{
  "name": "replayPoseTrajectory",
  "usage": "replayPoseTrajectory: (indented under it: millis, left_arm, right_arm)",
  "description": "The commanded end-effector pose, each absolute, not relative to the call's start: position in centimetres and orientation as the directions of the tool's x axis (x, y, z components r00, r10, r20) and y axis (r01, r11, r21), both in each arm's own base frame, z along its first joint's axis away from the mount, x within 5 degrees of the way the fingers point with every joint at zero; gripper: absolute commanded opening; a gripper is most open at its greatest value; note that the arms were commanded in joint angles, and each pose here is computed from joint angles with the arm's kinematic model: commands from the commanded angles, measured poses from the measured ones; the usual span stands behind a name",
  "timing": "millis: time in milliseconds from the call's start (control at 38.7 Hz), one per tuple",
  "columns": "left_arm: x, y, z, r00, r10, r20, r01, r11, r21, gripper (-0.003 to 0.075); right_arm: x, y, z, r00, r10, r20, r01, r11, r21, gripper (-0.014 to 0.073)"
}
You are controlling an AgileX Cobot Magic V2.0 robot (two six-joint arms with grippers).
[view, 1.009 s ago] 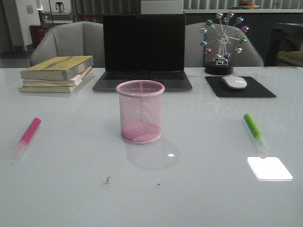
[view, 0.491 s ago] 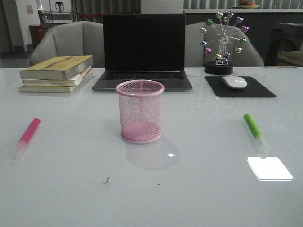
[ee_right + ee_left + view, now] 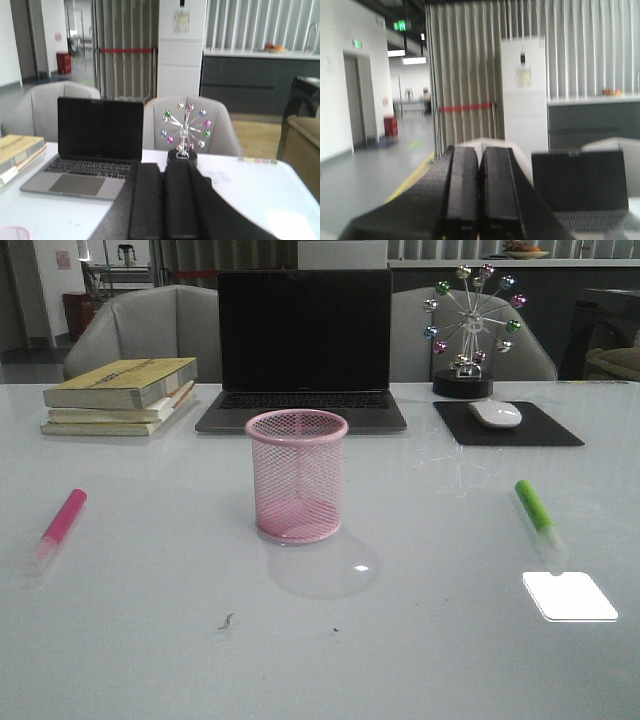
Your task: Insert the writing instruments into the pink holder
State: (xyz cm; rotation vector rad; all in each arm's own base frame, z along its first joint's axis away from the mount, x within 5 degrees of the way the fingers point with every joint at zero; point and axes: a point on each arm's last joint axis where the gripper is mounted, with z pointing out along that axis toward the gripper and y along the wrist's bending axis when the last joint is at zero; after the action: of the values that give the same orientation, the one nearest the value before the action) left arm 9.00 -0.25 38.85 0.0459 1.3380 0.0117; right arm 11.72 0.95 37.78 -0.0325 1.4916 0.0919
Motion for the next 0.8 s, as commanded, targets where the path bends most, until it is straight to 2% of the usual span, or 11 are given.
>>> replayPoseTrajectory:
  millis: [0,207,310,440,517,621,672,776]
  left_arm:
    - [10.9,-0.3,40.4,0.234,0.026,-0.972,0.020,0.999,0.031,0.0104]
    - [15.3,-0.4,38.9,0.090,0.027,-0.996,0.024,0.999,0.030,0.0127]
    - [17.3,-0.5,37.4,-0.012,0.026,-1.000,0.028,0.999,0.025,0.0247]
    - [18.5,-0.5,36.5,-0.062,-0.003,-0.998,0.028,1.000,-0.005,0.0389]
    - [19.0,-0.5,36.1,-0.086,-0.003,-0.996,0.028,1.000,-0.005,0.0441]
    - [19.4,-0.6,35.6,-0.118,-0.002,-0.993,0.029,1.000,-0.005,0.0472]
    - [19.5,-0.6,35.6,-0.120,-0.002,-0.993,0.029,1.000,-0.005,0.0472]
    - [19.5,-0.5,35.8,-0.097,-0.002,-0.995,0.027,1.000,-0.005,0.0468]
  right_arm:
    - [13.9,1.2,39.8,0.127,0.041,-0.991,-0.089,0.996,0.030,0.0059]
    - [17.2,1.5,38.3,0.007,0.031,-0.999,-0.084,0.996,0.030,0.0060]
    - [18.1,1.5,37.3,-0.071,0.024,-0.997,-0.078,0.997,0.030,0.0084]
    - [18.8,1.5,36.4,-0.134,0.019,-0.991,-0.072,0.997,0.029,0.0218]
    - [19.2,1.5,35.8,-0.184,0.015,-0.983,-0.068,0.997,0.028,0.0326]
    - [19.8,1.6,34.9,-0.249,0.010,-0.968,-0.062,0.998,0.026,0.0489]
    - [20.2,1.6,34.4,-0.281,0.008,-0.960,-0.060,0.998,0.025,0.0526]
    - [21.0,1.6,33.6,-0.316,0.009,-0.949,-0.058,0.998,0.028,0.0529]
